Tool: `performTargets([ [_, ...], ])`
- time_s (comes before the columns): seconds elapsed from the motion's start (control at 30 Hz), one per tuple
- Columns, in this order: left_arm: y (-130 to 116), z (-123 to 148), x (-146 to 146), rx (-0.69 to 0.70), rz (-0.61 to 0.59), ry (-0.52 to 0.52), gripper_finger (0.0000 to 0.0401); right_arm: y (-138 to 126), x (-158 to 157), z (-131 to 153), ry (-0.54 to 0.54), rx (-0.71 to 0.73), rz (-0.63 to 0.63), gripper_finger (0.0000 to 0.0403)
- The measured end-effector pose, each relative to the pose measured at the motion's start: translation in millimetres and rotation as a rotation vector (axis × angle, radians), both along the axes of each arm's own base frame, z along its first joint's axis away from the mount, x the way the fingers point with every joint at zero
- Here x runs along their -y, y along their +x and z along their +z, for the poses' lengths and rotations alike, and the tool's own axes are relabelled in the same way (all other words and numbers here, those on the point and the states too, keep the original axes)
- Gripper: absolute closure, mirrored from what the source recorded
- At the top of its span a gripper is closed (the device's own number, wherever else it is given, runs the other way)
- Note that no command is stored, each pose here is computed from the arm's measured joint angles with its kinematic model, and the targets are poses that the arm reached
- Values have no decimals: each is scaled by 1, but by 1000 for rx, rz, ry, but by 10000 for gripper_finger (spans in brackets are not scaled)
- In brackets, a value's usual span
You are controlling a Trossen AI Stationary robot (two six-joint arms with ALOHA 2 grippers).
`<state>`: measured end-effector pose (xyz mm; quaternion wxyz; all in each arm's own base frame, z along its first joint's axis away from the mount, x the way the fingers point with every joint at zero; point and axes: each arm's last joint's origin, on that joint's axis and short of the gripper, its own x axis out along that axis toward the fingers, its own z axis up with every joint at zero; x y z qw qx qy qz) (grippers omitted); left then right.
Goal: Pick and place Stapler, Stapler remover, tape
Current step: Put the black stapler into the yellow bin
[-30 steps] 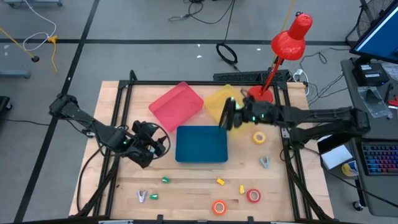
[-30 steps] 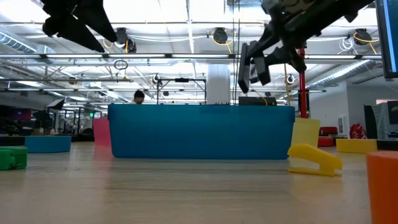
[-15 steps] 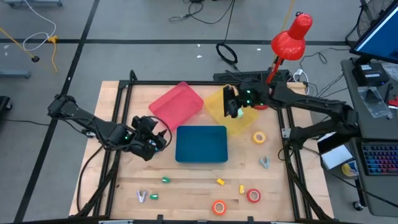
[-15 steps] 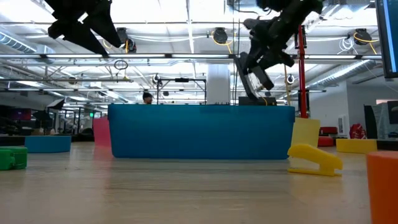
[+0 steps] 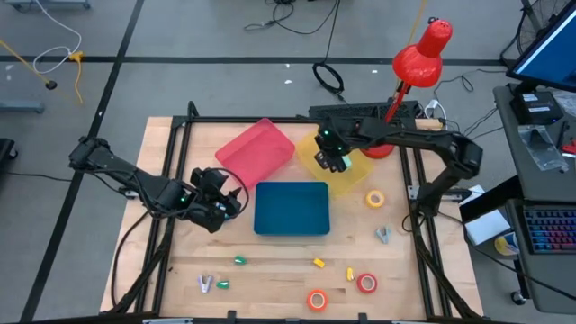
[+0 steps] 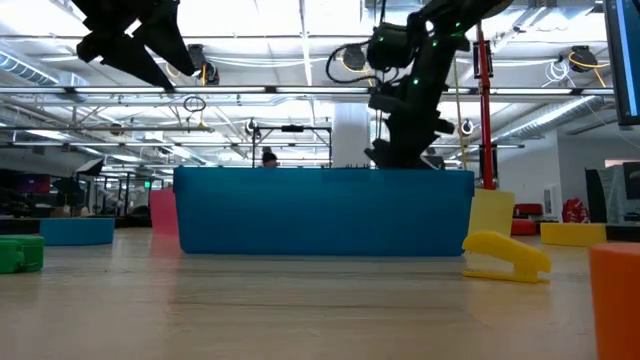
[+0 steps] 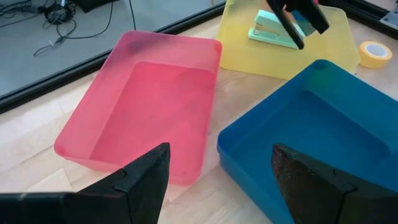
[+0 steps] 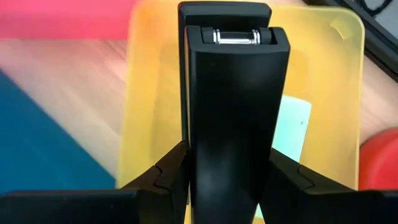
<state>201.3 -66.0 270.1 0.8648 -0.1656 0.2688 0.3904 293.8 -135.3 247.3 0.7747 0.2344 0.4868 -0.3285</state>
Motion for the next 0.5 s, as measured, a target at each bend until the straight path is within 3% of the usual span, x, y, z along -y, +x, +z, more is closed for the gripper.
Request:
performTargets([
  [0.5, 0, 0, 0, 27, 27, -22, 127, 5, 15, -24, 100, -146, 51, 271],
])
